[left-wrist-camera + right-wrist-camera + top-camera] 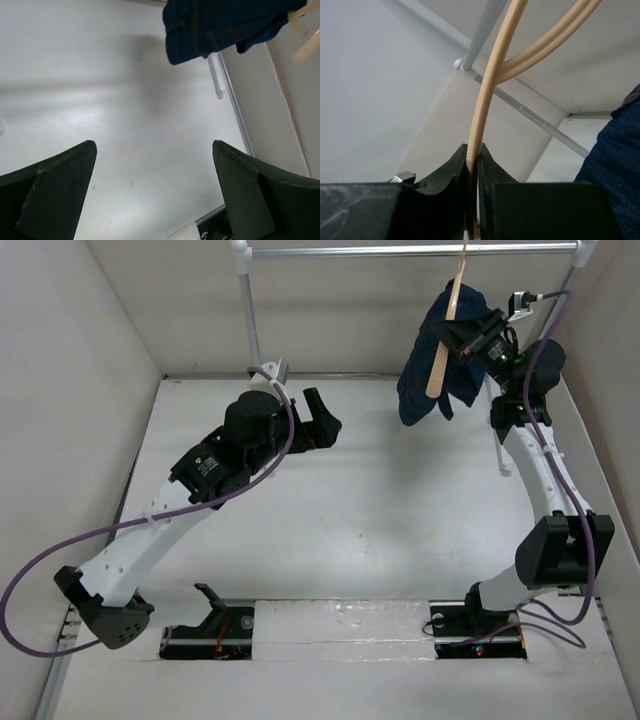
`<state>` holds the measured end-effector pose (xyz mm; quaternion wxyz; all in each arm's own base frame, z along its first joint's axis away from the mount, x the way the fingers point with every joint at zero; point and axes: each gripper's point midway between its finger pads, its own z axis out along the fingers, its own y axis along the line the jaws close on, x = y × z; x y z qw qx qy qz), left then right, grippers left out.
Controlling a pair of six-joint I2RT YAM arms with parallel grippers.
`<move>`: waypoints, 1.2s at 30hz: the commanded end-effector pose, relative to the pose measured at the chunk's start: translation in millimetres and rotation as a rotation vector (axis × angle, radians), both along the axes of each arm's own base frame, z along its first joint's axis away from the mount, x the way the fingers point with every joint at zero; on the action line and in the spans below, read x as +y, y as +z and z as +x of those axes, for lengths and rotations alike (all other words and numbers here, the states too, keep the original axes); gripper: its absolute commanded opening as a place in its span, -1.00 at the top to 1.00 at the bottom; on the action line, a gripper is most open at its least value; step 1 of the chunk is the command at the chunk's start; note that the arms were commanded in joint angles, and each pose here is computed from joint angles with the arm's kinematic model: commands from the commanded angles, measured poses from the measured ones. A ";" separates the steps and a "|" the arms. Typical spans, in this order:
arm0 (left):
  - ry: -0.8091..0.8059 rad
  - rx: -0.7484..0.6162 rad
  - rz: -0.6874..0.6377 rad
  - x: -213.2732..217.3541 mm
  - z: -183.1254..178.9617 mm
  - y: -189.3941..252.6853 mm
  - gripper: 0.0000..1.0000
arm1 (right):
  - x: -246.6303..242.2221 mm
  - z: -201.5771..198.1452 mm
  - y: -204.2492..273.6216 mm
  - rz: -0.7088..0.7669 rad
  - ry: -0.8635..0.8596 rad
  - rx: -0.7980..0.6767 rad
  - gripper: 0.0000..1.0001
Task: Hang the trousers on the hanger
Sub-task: Place the hanger at the clothesline.
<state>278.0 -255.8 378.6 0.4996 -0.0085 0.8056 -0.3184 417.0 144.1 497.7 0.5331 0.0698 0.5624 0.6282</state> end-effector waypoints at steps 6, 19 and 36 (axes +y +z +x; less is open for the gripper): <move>0.005 -0.006 -0.054 12.4 -15.1 -1.4 -0.97 | -34.0 -33.4 82.8 0.034 -0.061 -0.358 1.00; 0.023 0.038 -0.023 16.0 -15.8 -28.1 -0.96 | -103.8 3.4 57.9 0.050 -0.185 -0.296 1.00; 0.033 0.066 -0.026 19.0 -19.7 -37.6 -0.96 | -143.2 39.9 10.0 -0.031 -0.252 -0.181 0.98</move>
